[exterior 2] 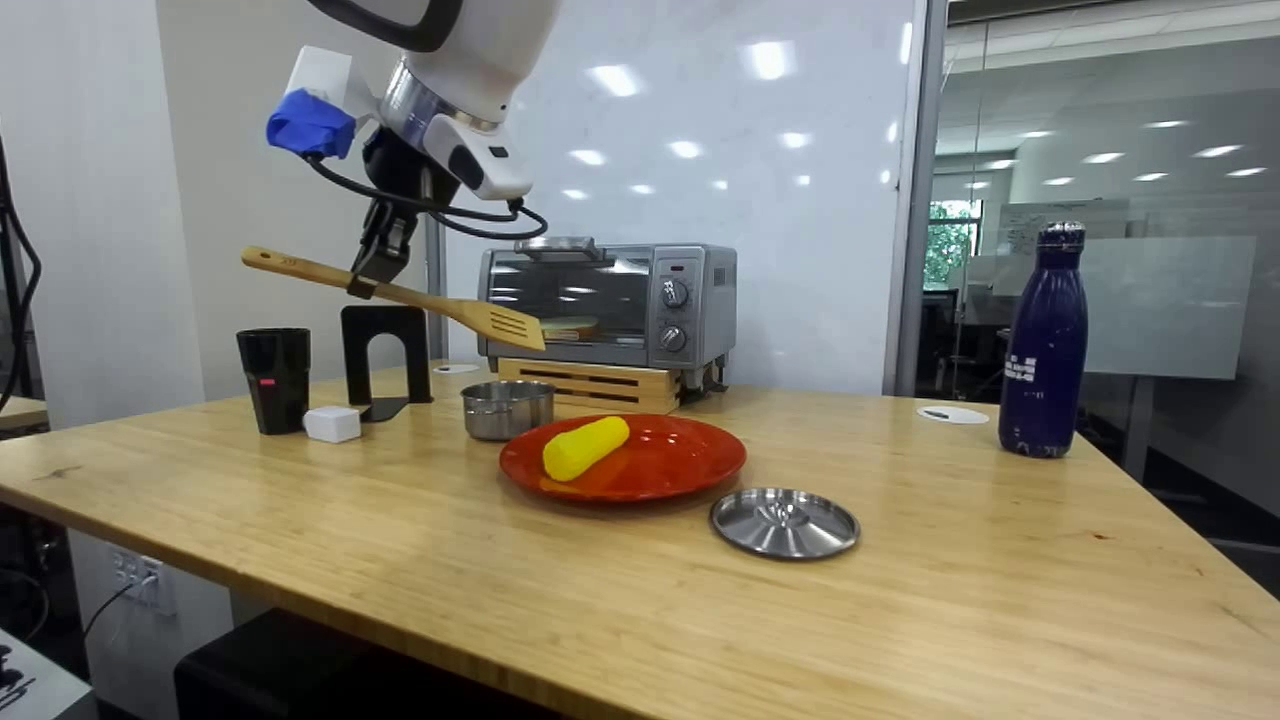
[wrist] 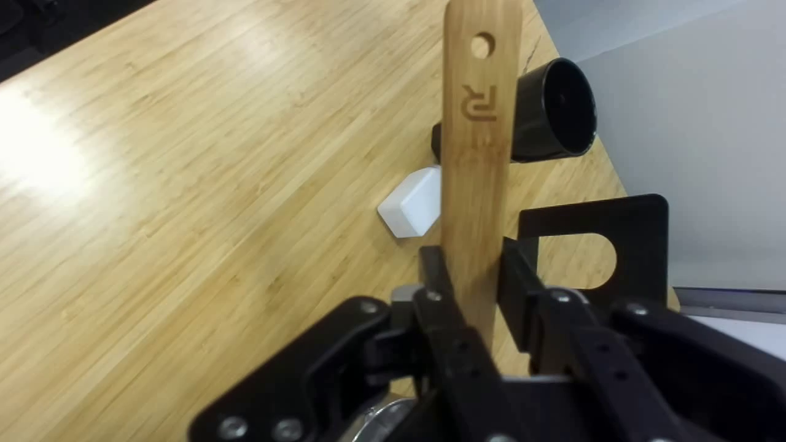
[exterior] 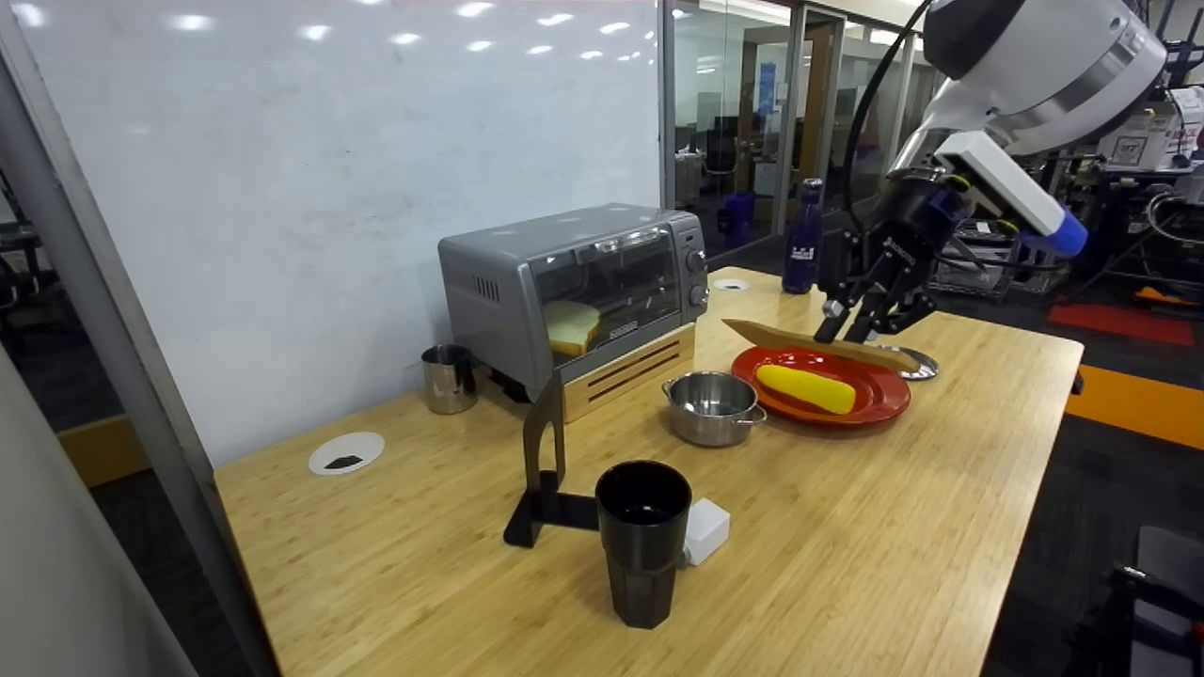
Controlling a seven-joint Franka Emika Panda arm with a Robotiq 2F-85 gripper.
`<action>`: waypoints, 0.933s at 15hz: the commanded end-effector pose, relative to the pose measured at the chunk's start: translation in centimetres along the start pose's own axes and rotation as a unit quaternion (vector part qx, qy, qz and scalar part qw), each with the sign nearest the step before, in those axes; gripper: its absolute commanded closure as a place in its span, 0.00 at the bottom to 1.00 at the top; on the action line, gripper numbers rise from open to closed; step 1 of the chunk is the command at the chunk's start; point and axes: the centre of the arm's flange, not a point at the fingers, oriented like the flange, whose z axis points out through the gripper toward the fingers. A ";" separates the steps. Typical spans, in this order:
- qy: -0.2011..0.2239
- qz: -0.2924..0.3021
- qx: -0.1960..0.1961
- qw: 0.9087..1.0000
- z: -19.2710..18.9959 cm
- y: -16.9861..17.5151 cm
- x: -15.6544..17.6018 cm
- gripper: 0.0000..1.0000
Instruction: Use the wooden cooking stick to pick up the yellow bottle
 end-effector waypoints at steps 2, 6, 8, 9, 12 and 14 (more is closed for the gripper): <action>0.017 0.043 0.072 0.996 -0.4 -1.1 0.0 0.94; 0.013 0.096 0.147 0.984 -0.7 -0.8 0.4 0.94; 0.013 0.126 0.158 0.979 -1.1 -0.4 0.6 0.94; 0.010 0.140 0.159 0.977 -1.2 0.0 0.6 0.94; -0.027 0.169 0.157 0.973 -1.3 1.1 0.5 0.94; -0.049 0.188 0.153 0.969 -1.0 1.7 0.5 0.94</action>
